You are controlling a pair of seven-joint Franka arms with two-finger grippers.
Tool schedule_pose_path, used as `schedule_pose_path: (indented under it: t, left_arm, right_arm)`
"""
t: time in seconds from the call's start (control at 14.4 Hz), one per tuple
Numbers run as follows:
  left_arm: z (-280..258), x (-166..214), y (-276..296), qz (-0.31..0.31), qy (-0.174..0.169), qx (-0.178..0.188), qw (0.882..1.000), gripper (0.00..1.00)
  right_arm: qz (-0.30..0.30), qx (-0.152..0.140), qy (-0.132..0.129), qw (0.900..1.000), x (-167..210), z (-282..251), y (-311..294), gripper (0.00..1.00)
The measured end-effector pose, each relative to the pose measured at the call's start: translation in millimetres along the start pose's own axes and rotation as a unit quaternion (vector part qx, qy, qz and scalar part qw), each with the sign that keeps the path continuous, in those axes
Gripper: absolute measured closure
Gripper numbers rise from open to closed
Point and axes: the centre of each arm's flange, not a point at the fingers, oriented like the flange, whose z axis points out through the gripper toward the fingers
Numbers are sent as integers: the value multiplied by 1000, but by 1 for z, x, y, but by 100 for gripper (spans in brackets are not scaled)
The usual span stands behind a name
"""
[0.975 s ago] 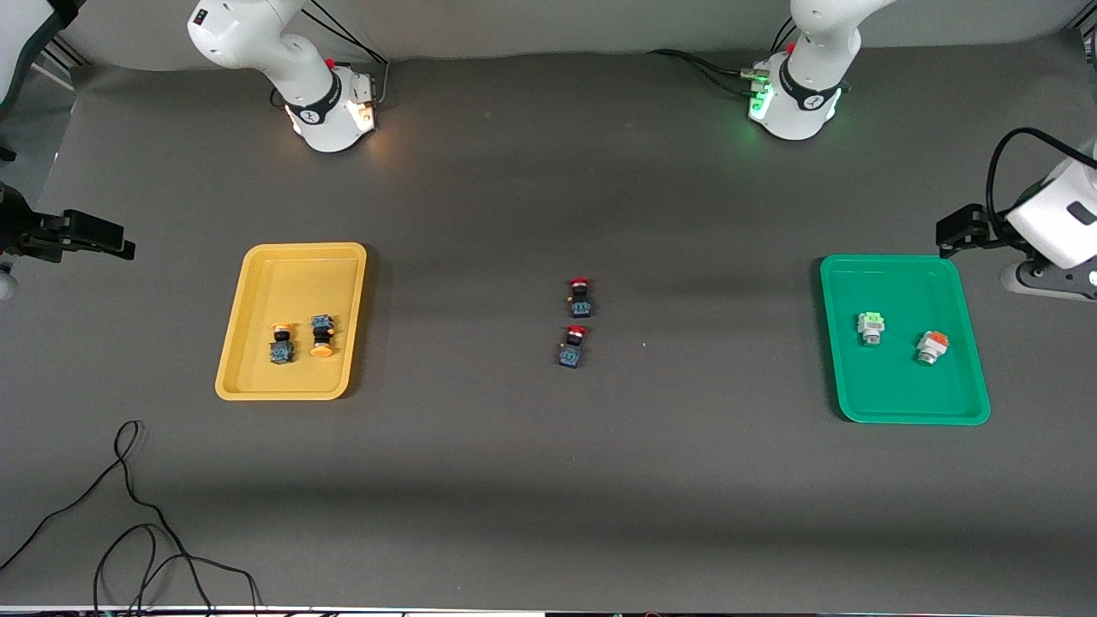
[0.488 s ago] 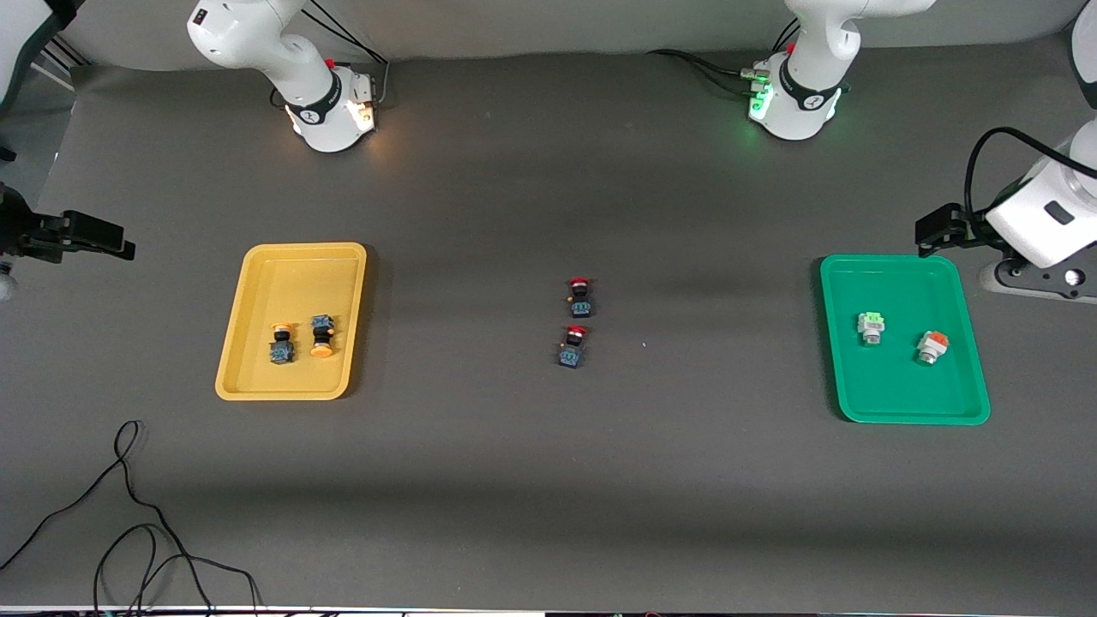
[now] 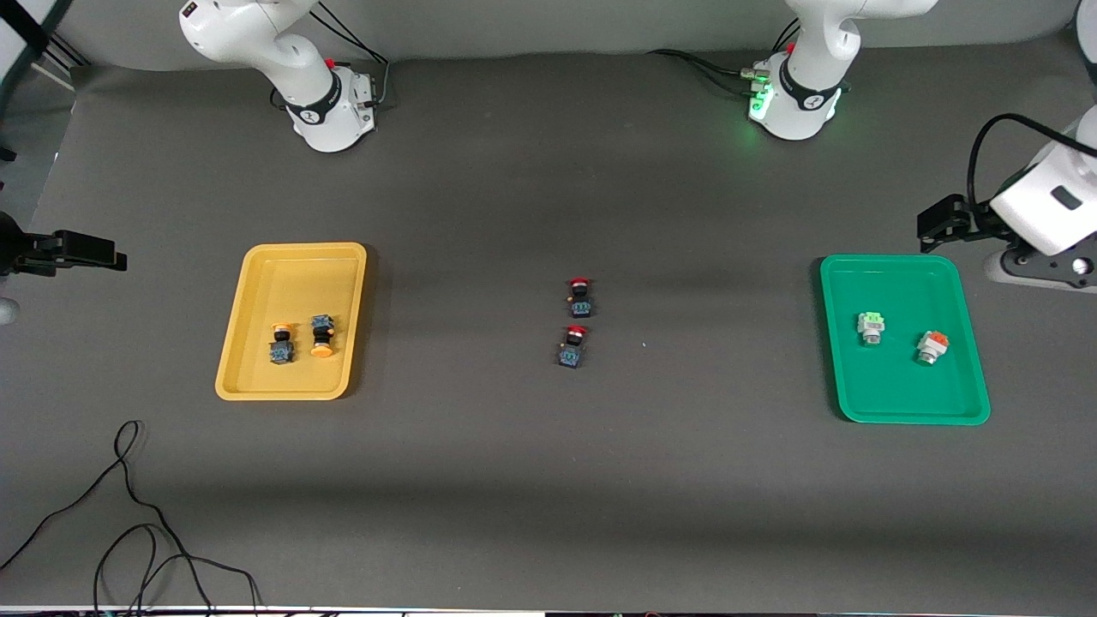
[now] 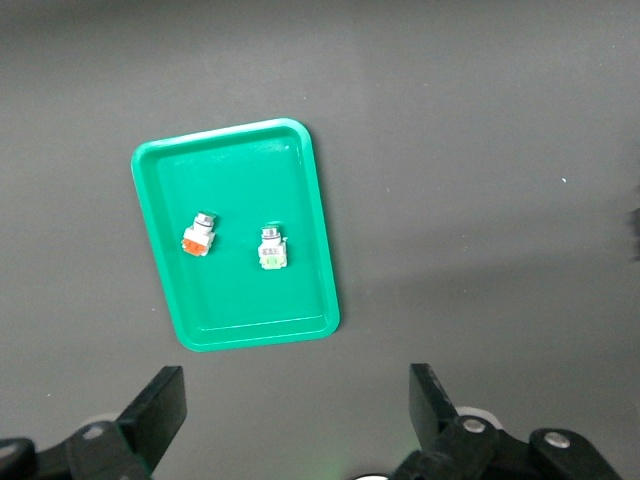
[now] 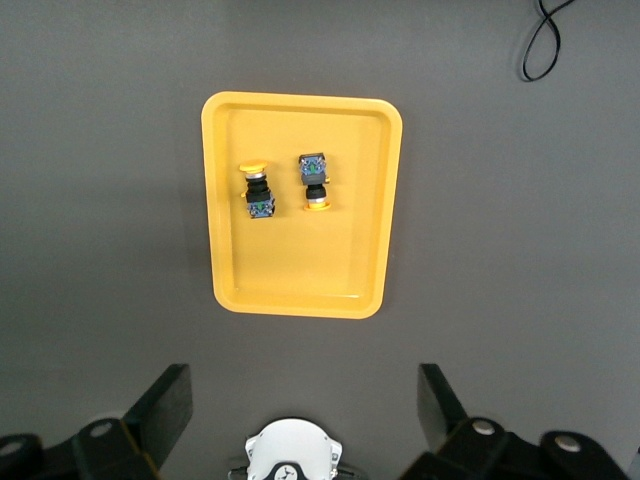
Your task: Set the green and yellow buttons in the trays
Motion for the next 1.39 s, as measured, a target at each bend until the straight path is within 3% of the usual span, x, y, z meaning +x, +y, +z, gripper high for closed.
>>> schedule_pose_path:
  t: [0.35,0.7,1.39]
  left_arm:
    - [0,-2,-13,-12,11,-5,1000,0]
    - [8,2,-17,-20,21,-39,999,0]
    - [8,1,-16,-20,21,-42,999,0]
  right_arm:
    - [15,-8,-2,1000,-11,-11,-37,0]
    - [9,-2,-12,1000,-20,-4,-31,0]
    - [-12,1,42,999,-62,19,-39,0]
